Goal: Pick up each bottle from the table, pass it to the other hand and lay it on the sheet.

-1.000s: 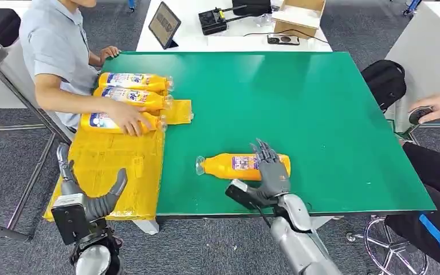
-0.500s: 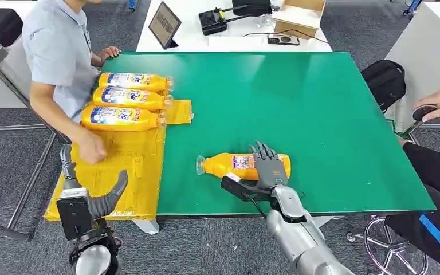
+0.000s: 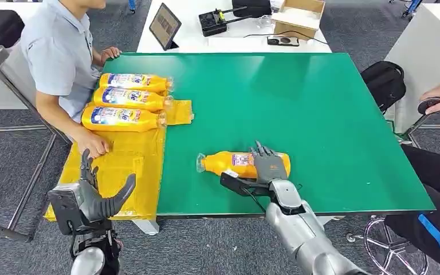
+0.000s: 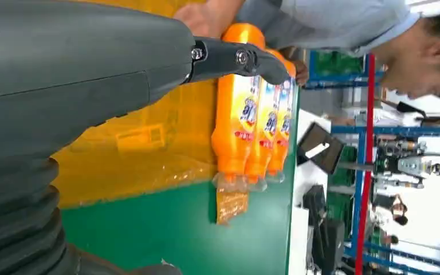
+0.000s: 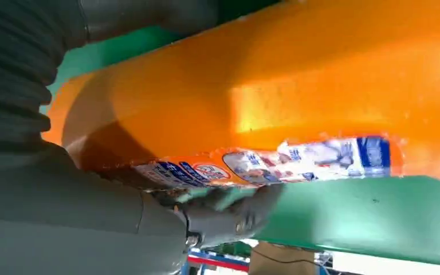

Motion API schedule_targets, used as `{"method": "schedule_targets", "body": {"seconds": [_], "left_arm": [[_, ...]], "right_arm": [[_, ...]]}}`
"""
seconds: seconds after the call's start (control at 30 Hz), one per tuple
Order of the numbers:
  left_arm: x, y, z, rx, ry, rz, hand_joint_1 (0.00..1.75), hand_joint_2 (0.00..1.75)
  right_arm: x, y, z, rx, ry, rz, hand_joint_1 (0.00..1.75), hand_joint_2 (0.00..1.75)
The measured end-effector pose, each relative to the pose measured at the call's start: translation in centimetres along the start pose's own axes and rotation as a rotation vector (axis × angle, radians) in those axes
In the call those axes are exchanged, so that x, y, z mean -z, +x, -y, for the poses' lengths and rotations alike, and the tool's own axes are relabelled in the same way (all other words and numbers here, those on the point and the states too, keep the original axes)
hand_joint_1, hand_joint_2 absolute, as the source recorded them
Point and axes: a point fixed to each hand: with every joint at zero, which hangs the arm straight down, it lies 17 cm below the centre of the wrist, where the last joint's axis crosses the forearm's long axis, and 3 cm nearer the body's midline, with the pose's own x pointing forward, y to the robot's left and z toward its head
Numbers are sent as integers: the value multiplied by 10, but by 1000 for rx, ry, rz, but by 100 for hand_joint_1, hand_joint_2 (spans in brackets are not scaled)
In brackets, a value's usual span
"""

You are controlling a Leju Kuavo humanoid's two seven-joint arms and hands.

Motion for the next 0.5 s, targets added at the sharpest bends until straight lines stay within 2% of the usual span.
{"method": "schedule_targets", "body": {"seconds": [0.37, 0.5], "left_arm": [[-1, -4, -2, -37, -3, -21, 0, 175], [0, -5, -1, -60, -2, -16, 0, 175]], "right_arm": [[7, -9, 3, 61, 43, 41, 175, 175], [8, 0, 8, 195, 63, 141, 175, 175]]}}
